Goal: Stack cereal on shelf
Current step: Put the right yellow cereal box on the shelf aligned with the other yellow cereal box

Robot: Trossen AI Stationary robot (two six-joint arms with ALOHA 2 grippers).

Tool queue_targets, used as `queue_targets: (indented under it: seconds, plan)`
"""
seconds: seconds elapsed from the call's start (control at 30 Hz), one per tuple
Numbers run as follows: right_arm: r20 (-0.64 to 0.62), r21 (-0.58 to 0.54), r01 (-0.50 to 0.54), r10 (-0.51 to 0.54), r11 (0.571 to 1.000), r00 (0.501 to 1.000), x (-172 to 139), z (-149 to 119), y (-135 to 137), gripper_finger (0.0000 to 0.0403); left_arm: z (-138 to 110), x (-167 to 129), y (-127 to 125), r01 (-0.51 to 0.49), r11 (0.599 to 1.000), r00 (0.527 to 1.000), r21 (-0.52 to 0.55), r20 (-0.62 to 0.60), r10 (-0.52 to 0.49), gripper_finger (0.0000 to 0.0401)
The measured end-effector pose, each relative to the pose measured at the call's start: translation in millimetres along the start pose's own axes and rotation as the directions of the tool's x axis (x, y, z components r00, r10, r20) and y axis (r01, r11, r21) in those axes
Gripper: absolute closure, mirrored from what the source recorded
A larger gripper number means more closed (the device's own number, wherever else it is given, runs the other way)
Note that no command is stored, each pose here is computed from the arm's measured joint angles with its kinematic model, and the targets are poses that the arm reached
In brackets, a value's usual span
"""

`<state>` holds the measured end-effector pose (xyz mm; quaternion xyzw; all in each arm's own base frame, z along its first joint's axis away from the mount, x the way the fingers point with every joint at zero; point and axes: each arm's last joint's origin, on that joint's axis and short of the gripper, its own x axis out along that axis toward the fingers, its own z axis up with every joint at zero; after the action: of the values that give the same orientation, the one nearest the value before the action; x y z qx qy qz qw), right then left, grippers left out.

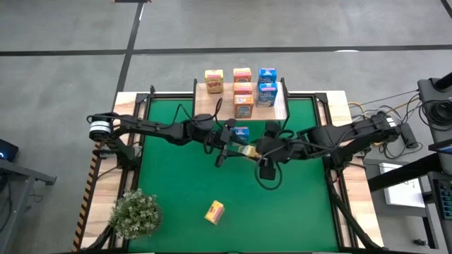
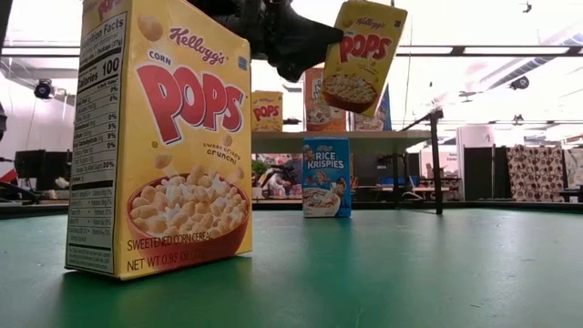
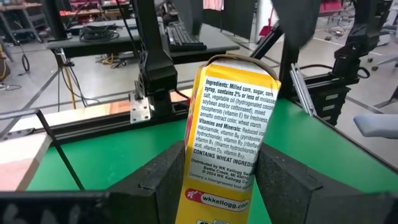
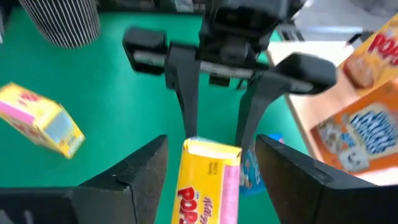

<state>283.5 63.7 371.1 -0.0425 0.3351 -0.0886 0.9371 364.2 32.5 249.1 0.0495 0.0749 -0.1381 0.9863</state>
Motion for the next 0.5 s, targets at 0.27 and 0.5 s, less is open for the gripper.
queue_targets:
  seconds: [0.27, 0.5]
  plan:
    - [0.125, 0.009, -0.017, 0.016, 1.000, 0.992, -34, 25, -10, 0.0168, 24, -30, -8, 0.018, 0.999, 1.000, 0.047, 0.014, -0.019, 0.0235]
    - [0.175, -0.005, -0.001, 0.002, 1.000, 0.985, -50, 29, -17, 0.0168, 41, -84, -19, -0.200, 0.969, 0.979, 0.142, 0.053, 0.195, 0.0235]
